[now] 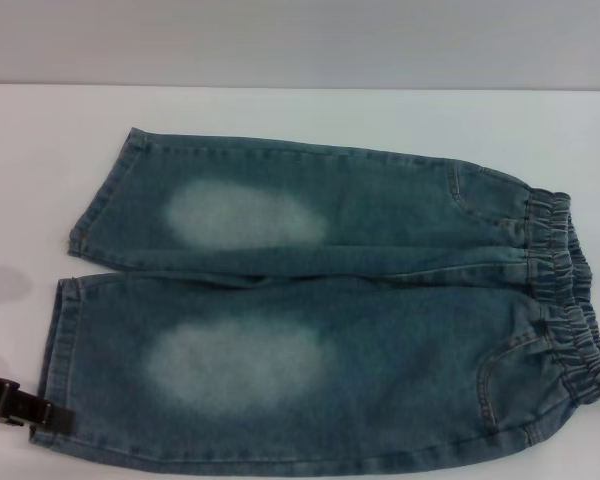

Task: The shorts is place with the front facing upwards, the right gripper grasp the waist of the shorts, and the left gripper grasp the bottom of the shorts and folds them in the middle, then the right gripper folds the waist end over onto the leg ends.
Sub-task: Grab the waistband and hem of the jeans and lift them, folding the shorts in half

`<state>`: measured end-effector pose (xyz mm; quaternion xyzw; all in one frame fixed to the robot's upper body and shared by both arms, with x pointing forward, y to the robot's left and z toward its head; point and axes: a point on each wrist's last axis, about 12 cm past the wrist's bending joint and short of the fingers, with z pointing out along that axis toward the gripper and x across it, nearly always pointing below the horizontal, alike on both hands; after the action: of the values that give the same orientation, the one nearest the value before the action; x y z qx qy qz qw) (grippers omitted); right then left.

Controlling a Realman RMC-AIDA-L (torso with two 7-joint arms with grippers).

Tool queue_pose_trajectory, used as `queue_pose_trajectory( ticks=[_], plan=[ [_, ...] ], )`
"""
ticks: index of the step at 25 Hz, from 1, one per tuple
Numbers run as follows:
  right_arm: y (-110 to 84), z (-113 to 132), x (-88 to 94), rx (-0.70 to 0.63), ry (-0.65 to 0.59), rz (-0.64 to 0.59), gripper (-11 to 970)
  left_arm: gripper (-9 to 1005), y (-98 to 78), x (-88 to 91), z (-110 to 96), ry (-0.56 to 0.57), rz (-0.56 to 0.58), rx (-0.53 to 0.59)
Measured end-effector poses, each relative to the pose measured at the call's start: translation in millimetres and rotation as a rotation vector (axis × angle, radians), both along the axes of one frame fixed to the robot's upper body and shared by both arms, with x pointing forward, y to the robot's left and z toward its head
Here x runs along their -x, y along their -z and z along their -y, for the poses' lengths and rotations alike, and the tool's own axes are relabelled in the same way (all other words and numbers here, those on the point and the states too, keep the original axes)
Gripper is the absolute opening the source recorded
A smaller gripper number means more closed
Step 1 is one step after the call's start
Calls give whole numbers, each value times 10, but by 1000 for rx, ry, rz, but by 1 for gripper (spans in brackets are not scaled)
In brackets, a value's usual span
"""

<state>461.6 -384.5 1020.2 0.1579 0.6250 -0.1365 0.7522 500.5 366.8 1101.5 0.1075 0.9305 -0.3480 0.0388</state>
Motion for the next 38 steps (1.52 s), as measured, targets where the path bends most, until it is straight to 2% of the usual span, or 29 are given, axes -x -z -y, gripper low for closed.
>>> queue_pose_trajectory(
  ticks=[7, 11, 15, 18, 23, 26, 30, 32, 34, 38],
  plan=[
    [5, 10, 16, 0, 5, -2, 803, 173, -2, -15, 13, 3, 8, 0],
    [16, 35, 43, -23, 4, 2, 802, 113, -12, -28, 35, 0, 8, 11],
    [9, 101, 80, -101, -20, 40, 802, 53, -8, -39, 67, 3, 10, 17],
    [-27, 171, 84, -188, -93, 81, 803, 38, -21, -70, 96, -2, 24, 34],
    [-201, 289, 102, -300, -369, 138, 803, 38, -71, -120, 100, -41, 66, 74],
    [-395, 339, 113, -338, -595, 165, 803, 38, -91, -139, 96, -69, 113, 117],
    [-744, 404, 68, -360, -940, 146, 803, 38, -102, -169, 170, -82, 175, 191],
    [-923, 414, 19, -337, -1105, 100, 803, 38, -109, -187, 213, -78, 188, 210],
    [-1051, 419, -20, -330, -1214, 45, 802, 38, -112, -199, 250, -77, 197, 226],
    [-1242, 435, -154, -328, -1341, -147, 802, 38, -105, -220, 313, -73, 217, 247]
  ],
)
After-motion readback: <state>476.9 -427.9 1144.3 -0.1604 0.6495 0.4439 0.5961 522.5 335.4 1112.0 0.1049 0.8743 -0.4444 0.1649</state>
